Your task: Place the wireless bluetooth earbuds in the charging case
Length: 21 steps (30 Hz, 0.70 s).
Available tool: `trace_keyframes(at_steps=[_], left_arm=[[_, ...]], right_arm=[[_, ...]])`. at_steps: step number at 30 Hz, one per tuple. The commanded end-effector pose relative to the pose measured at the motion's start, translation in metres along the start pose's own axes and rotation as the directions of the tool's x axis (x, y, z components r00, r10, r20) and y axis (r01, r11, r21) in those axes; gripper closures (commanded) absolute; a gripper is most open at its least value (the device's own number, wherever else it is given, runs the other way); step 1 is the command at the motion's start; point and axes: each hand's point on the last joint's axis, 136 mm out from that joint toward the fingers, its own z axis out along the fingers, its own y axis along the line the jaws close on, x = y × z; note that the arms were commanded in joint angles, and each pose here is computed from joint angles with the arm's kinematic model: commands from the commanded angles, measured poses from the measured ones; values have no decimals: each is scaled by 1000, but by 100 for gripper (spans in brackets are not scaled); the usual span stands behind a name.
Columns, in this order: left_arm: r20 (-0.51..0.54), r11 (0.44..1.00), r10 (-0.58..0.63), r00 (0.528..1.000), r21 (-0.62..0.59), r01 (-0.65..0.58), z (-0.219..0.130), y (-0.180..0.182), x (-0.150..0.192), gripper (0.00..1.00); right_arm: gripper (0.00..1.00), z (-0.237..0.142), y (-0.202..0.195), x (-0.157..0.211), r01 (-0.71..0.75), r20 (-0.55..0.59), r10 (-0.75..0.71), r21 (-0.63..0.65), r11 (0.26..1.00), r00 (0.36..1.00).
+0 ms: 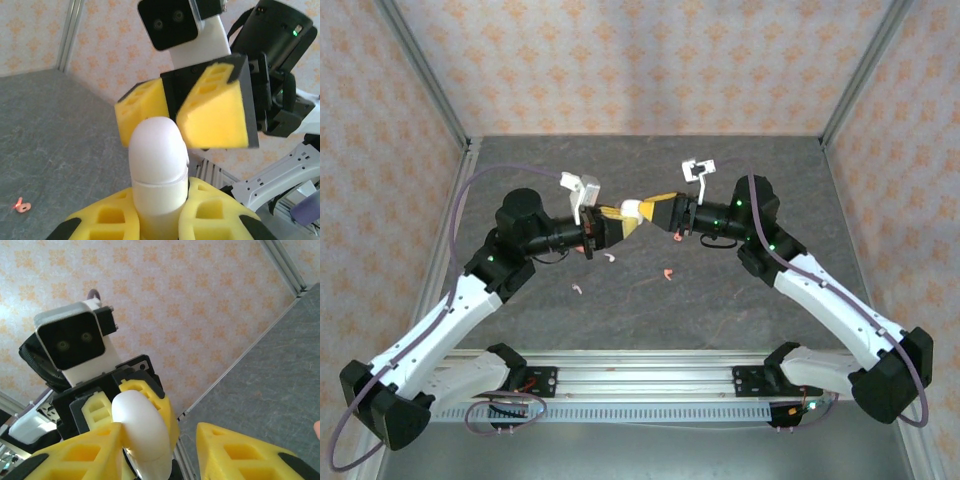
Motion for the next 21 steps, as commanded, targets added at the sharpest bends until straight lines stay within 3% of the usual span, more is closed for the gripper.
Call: trace_keyframes(at_steps=[1,11,16,21], left_arm=[[34,994,97,995,44,-99,-12,-19,-4,100],[47,997,67,997,-39,-65,-25,-6,17,100],[7,992,76,997,-105,-75,-34,2,30,100],[-35,979,104,994,-171,-108,-48,6,42,100]], right_arm=[[59,-1,-33,-1,-44,12,42,160,986,999],[56,-20,-54,13,-142,39,136,297,944,990],[52,-45,-80,24,-212,87,194,475,854,977],[47,-51,-113,58,-297,72,319,595,747,945]])
